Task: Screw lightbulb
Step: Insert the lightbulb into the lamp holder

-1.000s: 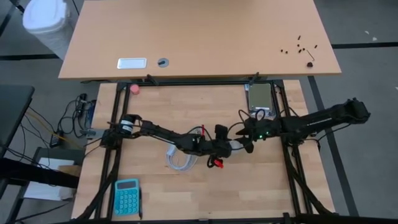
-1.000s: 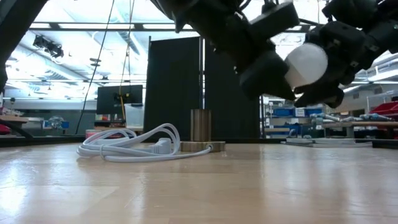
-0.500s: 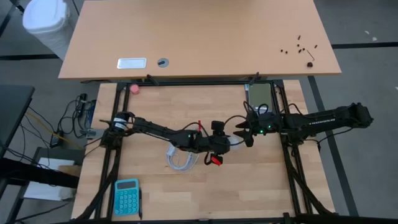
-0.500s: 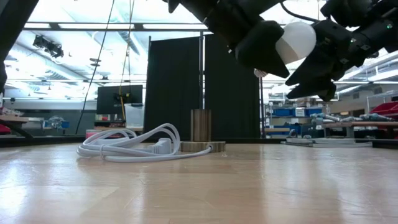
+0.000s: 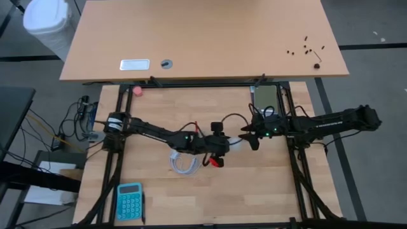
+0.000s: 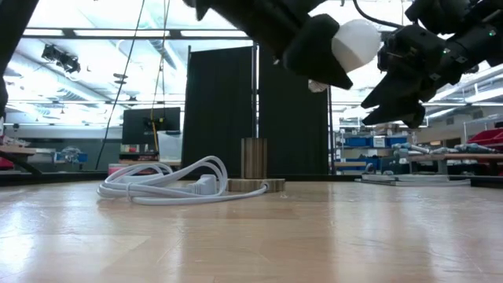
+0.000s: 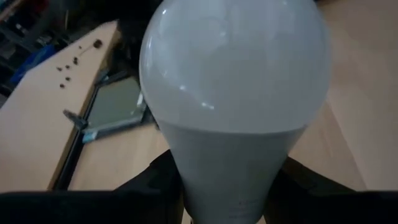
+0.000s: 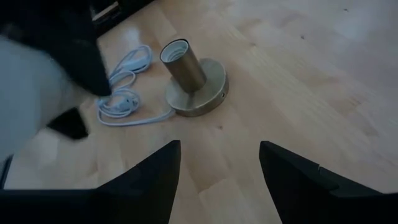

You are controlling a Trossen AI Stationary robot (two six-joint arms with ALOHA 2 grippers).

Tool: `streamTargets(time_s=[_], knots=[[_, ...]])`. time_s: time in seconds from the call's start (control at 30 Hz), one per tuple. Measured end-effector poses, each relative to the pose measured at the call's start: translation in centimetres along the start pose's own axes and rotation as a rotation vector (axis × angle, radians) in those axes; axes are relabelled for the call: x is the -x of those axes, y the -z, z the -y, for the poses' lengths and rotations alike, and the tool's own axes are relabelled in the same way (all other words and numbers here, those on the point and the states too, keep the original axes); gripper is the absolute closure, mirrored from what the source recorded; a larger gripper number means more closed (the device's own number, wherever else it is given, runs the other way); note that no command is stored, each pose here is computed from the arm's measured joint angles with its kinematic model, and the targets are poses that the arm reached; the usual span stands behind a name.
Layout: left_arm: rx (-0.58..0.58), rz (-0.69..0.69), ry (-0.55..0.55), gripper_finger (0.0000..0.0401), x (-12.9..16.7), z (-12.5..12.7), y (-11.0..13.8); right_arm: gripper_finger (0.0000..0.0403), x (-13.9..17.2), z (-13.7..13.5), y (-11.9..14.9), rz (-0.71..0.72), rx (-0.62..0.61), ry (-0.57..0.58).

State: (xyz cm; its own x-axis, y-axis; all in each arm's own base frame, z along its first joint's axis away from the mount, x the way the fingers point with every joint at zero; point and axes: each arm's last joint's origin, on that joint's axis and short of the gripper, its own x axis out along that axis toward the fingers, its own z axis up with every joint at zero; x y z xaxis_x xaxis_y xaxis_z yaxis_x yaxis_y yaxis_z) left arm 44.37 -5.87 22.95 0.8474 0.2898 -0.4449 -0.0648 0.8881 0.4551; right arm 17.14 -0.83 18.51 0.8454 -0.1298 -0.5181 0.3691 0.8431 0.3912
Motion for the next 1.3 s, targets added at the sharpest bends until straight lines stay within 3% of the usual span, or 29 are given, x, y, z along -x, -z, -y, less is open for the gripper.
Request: streamTargets(time_s=[0.53,0.77,1.0,1.3], knots=[[0.162,0.123,-0.075,0.0238,2.8,-2.2,3.8,0.0172,-0.7,-0.1,-0.2,0.039,-0.022,0.015],[0.208,0.165,-0.099,0.0238,2.8,-2.5,5.1,0.0172,-1.1,0.0,-0.1,0.047,-0.041,0.058],[0.284,0.312,-0.13,0.0238,3.3,-2.3,6.1,0.0172,-1.9,-0.5,-0.4,0.122,-0.076,0.061],[0.317,0.303,-0.121,0.0238,3.5,-1.7,7.9,0.0172,-3.3,-0.7,0.3,0.105,-0.121,0.092]])
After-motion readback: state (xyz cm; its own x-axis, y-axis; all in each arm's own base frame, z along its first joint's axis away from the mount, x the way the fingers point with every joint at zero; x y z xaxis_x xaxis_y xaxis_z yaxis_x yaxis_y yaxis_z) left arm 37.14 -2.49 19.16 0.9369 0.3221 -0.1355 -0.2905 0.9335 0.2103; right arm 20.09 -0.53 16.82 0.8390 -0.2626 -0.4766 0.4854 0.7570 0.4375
